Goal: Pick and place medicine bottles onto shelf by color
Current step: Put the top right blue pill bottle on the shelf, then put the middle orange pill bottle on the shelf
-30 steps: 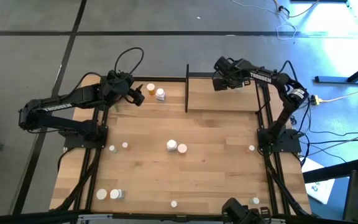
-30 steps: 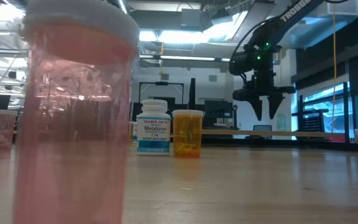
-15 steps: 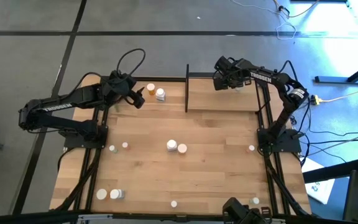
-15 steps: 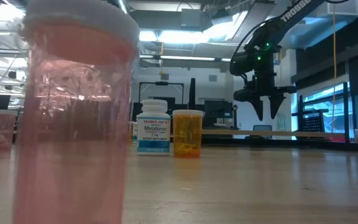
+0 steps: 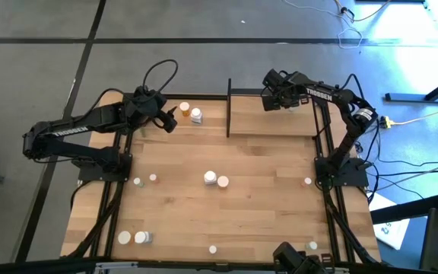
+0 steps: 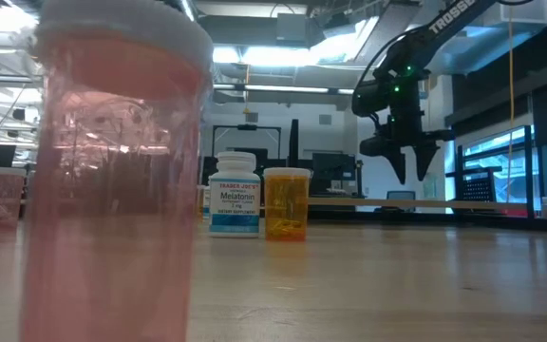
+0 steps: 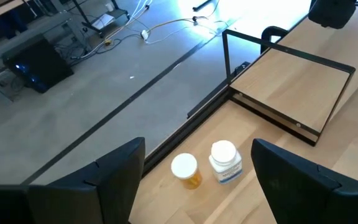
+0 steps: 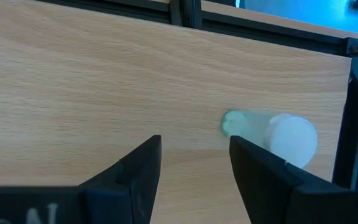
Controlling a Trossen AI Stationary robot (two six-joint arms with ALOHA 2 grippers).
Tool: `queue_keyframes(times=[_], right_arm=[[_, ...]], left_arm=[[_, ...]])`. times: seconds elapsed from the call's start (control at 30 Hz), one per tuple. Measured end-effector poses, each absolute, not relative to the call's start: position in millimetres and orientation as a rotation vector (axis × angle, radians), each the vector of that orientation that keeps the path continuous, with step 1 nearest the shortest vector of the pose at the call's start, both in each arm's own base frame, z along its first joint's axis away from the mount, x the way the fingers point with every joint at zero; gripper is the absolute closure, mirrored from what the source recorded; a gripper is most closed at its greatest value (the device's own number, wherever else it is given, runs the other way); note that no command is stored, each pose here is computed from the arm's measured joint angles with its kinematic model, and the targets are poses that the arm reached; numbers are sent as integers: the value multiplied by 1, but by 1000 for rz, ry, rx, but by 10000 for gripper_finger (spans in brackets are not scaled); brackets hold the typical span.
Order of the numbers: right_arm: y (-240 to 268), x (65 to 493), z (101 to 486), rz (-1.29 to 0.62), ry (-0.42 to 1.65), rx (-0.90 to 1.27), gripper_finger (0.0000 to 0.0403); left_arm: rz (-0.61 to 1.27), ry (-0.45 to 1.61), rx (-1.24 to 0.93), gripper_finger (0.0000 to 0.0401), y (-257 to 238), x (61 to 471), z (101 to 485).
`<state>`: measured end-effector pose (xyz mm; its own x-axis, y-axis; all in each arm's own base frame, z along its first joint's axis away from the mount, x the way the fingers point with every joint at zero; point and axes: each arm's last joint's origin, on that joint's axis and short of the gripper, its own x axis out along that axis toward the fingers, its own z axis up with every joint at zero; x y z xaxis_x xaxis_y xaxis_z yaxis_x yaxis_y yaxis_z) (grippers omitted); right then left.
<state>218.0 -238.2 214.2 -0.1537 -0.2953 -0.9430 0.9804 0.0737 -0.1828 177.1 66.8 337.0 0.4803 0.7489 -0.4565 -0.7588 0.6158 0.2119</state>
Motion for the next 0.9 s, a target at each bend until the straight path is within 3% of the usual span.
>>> queue_keyframes(times=[0.9], right_arm=[[-236,218,214,-1366,1168,847,210]], left_arm=[[919,548,-19,112,67,177,337]])
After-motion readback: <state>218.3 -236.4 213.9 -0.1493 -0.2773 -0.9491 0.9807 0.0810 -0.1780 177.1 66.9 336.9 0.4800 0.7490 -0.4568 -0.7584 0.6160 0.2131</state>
